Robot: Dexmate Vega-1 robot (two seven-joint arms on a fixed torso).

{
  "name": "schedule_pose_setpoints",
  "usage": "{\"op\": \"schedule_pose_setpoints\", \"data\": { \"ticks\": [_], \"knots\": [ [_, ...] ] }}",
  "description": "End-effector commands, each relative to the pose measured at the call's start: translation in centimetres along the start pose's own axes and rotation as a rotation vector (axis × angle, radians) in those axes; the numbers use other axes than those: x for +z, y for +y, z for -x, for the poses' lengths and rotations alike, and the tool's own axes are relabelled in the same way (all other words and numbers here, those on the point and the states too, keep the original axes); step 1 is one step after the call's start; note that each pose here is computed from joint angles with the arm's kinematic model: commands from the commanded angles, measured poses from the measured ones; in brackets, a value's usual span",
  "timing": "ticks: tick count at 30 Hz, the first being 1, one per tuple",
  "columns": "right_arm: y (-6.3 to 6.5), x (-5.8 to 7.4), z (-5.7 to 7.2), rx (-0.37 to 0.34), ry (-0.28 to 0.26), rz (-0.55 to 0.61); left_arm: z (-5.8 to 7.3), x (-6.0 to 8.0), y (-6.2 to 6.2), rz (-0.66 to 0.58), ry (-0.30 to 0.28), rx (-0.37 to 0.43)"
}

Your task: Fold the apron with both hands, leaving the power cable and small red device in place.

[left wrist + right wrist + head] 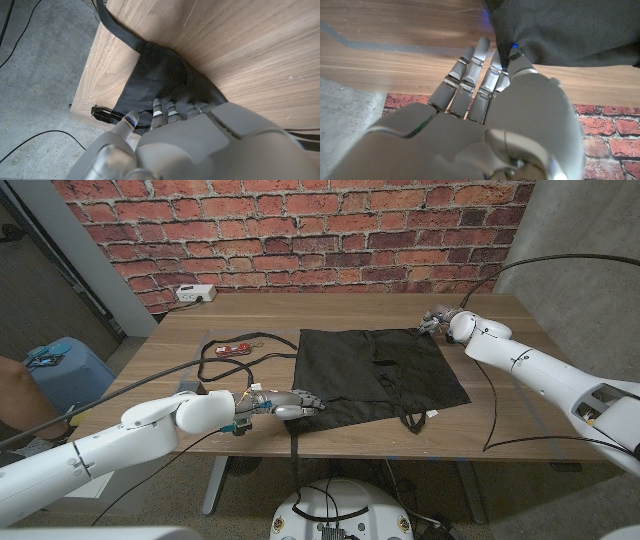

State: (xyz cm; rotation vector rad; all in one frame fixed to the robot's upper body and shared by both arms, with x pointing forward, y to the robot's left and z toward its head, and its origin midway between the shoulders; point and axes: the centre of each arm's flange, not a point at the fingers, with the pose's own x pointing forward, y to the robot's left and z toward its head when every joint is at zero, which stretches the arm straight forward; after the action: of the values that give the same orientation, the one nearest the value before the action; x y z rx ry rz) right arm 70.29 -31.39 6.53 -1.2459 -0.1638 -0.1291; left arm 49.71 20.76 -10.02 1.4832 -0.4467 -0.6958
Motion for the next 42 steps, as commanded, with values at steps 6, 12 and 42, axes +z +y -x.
{"op": "schedule_pose_setpoints", "data": {
  "ticks": [6, 12, 42],
  "knots": [
    [-1.2, 2.1, 1.8, -0.020, 0.000, -0.012, -0.1, -0.4, 0.1, 0.003, -0.007, -0.003],
    [-1.3, 2.6, 2.3, -0.016, -0.007, -0.035, -0.2, -0.5, 0.2, 0.002, -0.014, -0.009],
    [-2.2, 5.3, 4.1, -0.007, -0.063, -0.089, -0.8, -0.7, 0.4, 0.003, -0.032, -0.025]
  ]
}}
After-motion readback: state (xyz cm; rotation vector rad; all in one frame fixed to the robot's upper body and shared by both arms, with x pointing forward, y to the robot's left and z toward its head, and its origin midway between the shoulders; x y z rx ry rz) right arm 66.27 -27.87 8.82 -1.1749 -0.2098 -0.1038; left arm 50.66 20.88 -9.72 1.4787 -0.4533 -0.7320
